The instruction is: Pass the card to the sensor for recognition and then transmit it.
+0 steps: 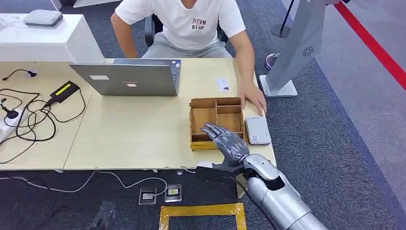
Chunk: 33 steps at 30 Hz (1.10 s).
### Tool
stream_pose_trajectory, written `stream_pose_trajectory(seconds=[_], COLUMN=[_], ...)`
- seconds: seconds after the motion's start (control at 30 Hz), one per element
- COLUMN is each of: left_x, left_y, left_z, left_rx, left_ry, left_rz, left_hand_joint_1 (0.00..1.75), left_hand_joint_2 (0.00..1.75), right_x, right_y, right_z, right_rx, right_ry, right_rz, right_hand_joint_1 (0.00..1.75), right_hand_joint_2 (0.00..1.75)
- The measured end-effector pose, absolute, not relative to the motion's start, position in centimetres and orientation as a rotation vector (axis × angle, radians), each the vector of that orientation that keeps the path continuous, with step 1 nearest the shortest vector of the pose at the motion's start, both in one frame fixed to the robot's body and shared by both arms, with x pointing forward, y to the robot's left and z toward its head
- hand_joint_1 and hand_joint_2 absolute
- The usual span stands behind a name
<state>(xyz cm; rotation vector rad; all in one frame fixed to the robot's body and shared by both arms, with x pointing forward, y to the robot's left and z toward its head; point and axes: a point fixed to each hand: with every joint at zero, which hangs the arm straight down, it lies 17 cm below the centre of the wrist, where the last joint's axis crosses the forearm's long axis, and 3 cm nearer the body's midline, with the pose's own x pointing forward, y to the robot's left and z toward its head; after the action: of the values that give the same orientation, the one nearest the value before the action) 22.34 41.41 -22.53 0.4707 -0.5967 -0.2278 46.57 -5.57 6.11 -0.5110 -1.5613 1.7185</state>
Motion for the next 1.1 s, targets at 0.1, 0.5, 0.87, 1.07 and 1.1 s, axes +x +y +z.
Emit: stream_pose_trajectory(seconds=[0.1, 0.5, 0.87, 1.07, 1.1], left_x=[22.3, 22.2, 21.9, 21.6, 21.6], left_y=[41.4, 41.4, 41.4, 41.0, 40.9], left_z=[-22.5, -22.6, -22.7, -22.9, -22.9], left_rx=[0.471, 0.471, 0.473, 0.465, 0.464], left_ry=[-0.596, -0.595, -0.59, -0.587, -0.587], left_rz=[-0.228, -0.229, -0.23, -0.237, -0.237], left_hand_joint_1=[0.0, 0.0, 0.0, 0.0, 0.0], left_hand_joint_2=[0.0, 0.0, 0.0, 0.0, 0.0], right_x=[46.6, 48.6, 49.6, 50.5, 50.7], right_y=[-5.6, -7.8, -9.0, -11.4, -11.9], right_z=[5.9, 5.1, 5.4, 4.6, 4.6], right_rx=[-0.521, -0.687, -0.761, -0.823, -0.838], right_ry=[-1.554, -1.492, -1.489, -1.45, -1.455], right_rz=[1.728, 1.732, 1.696, 1.645, 1.628], right_hand_joint_1=[0.0, 0.0, 0.0, 0.0, 0.0], right_hand_joint_2=[1.75, 1.75, 1.75, 1.75, 1.75])
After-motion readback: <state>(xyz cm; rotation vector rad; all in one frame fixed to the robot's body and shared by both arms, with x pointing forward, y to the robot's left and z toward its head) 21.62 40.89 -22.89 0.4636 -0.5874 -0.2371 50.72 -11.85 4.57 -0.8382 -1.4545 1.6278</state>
